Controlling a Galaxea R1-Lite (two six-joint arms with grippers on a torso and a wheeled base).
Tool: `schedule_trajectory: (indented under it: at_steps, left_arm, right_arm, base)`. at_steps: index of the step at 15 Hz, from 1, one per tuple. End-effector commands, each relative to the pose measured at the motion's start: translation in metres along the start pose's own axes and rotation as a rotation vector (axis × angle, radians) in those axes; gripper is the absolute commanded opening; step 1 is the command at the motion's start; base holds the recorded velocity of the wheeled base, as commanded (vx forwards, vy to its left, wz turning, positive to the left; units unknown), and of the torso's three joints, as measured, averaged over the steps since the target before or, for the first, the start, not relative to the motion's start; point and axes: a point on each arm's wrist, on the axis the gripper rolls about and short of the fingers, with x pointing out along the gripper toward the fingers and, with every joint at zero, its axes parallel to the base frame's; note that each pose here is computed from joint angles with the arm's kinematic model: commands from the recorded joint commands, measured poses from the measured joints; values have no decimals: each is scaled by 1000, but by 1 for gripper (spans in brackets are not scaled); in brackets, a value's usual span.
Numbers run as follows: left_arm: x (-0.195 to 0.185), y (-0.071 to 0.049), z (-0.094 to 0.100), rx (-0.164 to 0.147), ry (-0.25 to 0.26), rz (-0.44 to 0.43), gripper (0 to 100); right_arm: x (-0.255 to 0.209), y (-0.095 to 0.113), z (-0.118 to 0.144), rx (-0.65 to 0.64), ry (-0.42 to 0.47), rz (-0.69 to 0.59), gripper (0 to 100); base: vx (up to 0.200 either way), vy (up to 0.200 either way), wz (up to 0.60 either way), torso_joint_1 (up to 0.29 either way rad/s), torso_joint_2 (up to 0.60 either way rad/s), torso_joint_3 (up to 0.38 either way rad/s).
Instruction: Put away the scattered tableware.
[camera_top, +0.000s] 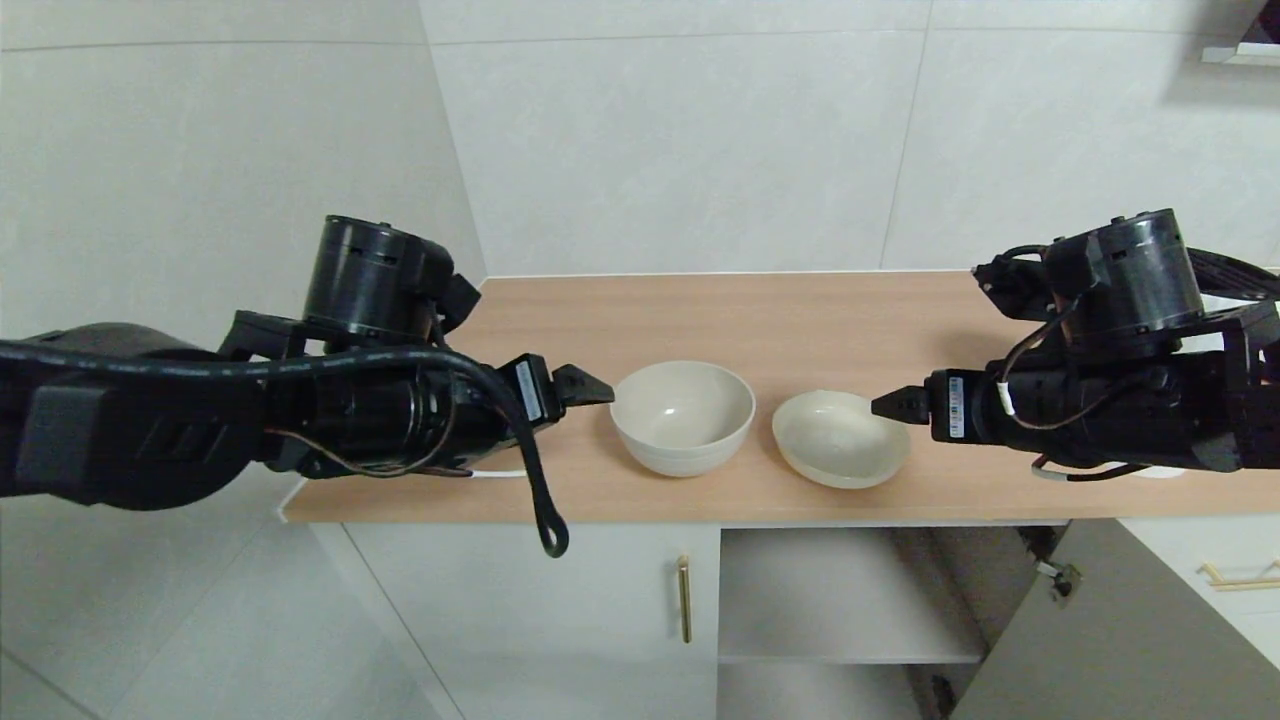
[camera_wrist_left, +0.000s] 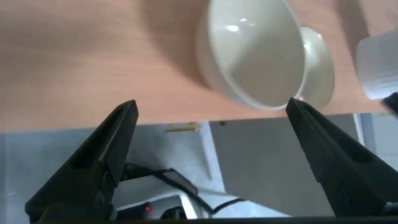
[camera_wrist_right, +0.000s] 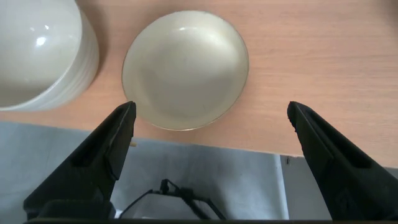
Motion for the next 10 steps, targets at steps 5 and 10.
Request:
schedule_trajectory:
  at_steps: [5,10]
  left_arm:
    - [82,-8,-26,-19,-45,110,100]
    - [84,-10,-23,-36,-84,110,100]
  right_arm:
    - [5,1,-1,2,-3,1,100]
    - [4,1,-1,5,-8,2,100]
  base:
    - [0,0,0,0,0,0]
    - [0,0,0,0,0,0]
